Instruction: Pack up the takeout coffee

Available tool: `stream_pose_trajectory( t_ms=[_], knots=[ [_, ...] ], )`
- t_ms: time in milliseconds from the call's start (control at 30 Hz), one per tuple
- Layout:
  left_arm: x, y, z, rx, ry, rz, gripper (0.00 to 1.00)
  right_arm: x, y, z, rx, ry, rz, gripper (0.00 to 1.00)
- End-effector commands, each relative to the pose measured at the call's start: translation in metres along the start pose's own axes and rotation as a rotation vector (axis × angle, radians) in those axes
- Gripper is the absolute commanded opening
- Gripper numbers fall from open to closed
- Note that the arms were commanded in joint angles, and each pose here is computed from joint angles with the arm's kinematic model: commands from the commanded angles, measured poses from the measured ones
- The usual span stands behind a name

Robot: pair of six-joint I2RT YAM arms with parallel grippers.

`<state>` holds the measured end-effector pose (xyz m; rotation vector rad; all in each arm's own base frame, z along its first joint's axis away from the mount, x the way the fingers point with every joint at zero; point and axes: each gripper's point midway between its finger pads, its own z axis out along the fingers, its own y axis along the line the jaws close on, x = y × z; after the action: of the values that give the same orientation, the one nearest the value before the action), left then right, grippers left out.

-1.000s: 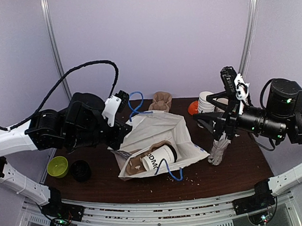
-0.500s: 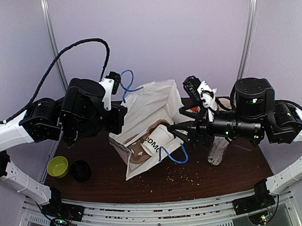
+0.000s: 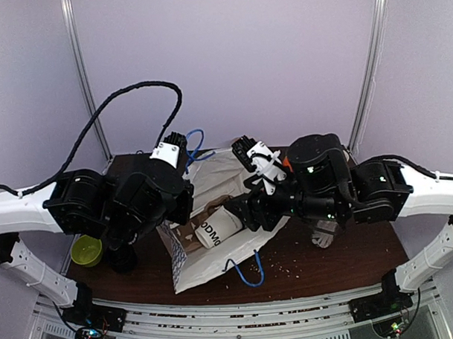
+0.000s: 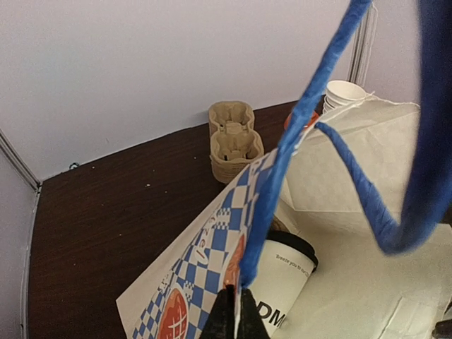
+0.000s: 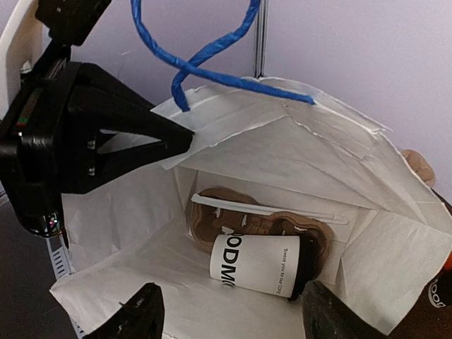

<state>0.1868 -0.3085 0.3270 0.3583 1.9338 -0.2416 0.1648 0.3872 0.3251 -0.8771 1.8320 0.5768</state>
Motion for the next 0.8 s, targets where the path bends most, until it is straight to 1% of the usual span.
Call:
stream_pose_trajectory(
  t_ms=[0, 200, 333, 467, 567, 667, 767],
  knots=[
    [-0.011, -0.008, 0.004, -0.029, -0.089, -0.046, 0.0, 0.003, -0.018, -0.004, 0.051, 0.012, 0.092, 0.68],
    [0.0, -0.022, 0.014, -0.001, -0.086, -0.05, 0.0, 0.031, -0.01, 0.023, 0.044, 0.071, 0.129, 0.62],
    [0.006, -0.025, 0.018, -0.004, -0.077, -0.067, 0.0, 0.058, -0.015, 0.037, 0.087, 0.127, 0.148, 0.59],
    [0.009, -0.028, 0.018, 0.017, -0.073, -0.089, 0.0, 0.088, -0.031, 0.045, 0.153, 0.148, 0.208, 0.58],
    [0.009, -0.033, 0.019, 0.04, -0.065, -0.091, 0.0, 0.109, -0.04, 0.046, 0.194, 0.157, 0.246, 0.61],
    [0.011, -0.036, 0.019, 0.053, -0.058, -0.091, 0.0, 0.113, -0.052, 0.046, 0.229, 0.123, 0.306, 0.63],
    [0.013, -0.041, 0.021, 0.071, -0.057, -0.091, 0.0, 0.105, -0.064, 0.048, 0.268, 0.065, 0.381, 0.63]
  ],
)
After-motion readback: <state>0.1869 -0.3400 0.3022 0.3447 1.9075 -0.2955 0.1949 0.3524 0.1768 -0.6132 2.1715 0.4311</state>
